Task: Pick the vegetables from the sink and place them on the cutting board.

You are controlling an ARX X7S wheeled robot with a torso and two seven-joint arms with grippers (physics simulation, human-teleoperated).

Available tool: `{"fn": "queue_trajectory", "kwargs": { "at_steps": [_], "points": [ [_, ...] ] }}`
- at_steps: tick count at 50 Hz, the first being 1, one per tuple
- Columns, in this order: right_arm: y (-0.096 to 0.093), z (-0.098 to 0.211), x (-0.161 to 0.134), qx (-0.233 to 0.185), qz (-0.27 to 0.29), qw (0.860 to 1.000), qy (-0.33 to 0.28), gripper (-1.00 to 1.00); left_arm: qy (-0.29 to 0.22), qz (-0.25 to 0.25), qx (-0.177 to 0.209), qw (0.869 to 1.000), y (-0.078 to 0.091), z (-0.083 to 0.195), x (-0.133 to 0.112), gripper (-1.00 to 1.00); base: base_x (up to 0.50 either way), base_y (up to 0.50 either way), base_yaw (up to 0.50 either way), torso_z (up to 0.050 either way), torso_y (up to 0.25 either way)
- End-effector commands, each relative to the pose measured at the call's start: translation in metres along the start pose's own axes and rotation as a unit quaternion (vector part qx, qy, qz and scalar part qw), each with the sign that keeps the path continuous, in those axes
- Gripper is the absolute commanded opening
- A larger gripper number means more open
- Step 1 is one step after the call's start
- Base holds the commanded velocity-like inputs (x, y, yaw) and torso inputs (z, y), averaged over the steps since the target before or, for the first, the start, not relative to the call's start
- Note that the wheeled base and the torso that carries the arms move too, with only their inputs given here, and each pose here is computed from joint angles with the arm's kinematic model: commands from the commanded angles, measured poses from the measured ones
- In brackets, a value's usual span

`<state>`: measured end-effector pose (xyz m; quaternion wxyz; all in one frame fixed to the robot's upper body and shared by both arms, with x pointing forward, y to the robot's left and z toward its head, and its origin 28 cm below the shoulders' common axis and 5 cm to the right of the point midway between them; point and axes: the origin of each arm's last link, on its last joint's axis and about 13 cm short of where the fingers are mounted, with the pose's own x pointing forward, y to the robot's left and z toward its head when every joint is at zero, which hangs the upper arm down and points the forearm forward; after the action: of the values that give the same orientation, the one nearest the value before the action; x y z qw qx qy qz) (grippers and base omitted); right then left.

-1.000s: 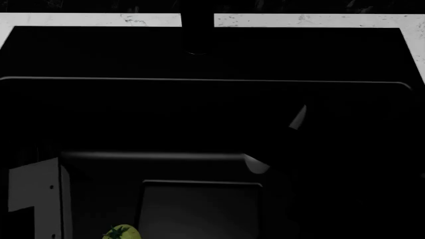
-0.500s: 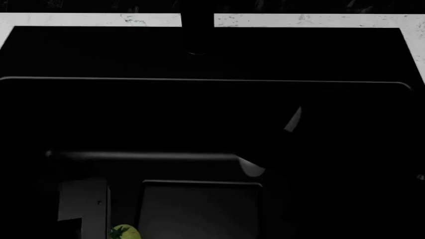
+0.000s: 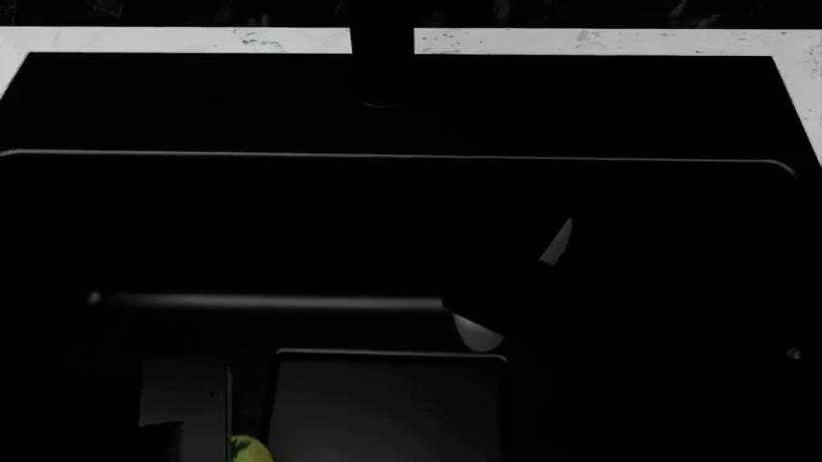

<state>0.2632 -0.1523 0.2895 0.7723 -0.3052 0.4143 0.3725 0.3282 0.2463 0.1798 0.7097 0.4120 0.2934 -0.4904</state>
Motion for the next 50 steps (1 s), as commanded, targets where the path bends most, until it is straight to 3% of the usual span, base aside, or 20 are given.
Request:
{"fn": "queue_trajectory", "kwargs": {
  "at_steps": [1,14,15,20,26,29,33,41,50],
  "points": [
    [0.0,0.001,0.003,-0.004,0.003,1.0,-0.001,1.0,0.0,-0.029,-0.004,1.0,-0.011,-0.003,0.029,1.0,0.02,0.0,0.0,-0.014,-0.011],
    [0.002,-0.001,0.003,-0.004,0.004,1.0,-0.001,1.0,-0.006,-0.041,0.015,0.999,-0.014,-0.002,0.05,1.0,0.03,0.0,-0.01,-0.017,-0.012],
    [0.001,-0.001,0.003,-0.004,0.004,1.0,-0.001,1.0,-0.007,-0.034,0.023,0.999,-0.014,-0.002,0.053,-1.0,0.03,0.0,-0.01,-0.021,-0.015],
    [0.002,-0.001,0.003,-0.005,0.004,1.0,-0.001,1.0,-0.014,-0.025,0.038,0.999,-0.016,-0.002,0.058,-1.0,0.03,0.0,-0.01,-0.022,-0.017],
    [0.002,-0.001,0.004,-0.005,0.004,1.0,-0.001,1.0,-0.053,0.052,0.061,0.995,-0.01,0.0,0.055,-1.0,0.03,0.0,-0.01,-0.025,-0.019],
    [0.003,-0.001,0.003,-0.006,0.002,1.0,0.0,1.0,-0.073,0.07,0.055,0.993,-0.007,0.003,0.046,-1.0,0.03,0.01,-0.01,-0.028,-0.019],
    [0.004,-0.001,-0.001,-0.008,-0.004,1.0,-0.004,1.0,-0.151,0.133,0.07,0.977,-0.014,0.009,0.019,-1.0,0.03,0.01,-0.01,-0.025,-0.017],
    [0.004,-0.001,-0.001,0.006,-0.008,1.0,0.001,1.0,-0.188,0.16,0.084,0.965,-0.031,0.017,-0.013,-1.0,0.02,0.0,0.0,-0.015,-0.009],
    [0.006,0.005,-0.008,0.01,-0.03,0.999,0.018,1.0,-0.216,0.204,0.084,0.951,-0.03,0.017,-0.023,-1.0,0.02,0.0,0.01,-0.013,-0.006]
  ]
}}
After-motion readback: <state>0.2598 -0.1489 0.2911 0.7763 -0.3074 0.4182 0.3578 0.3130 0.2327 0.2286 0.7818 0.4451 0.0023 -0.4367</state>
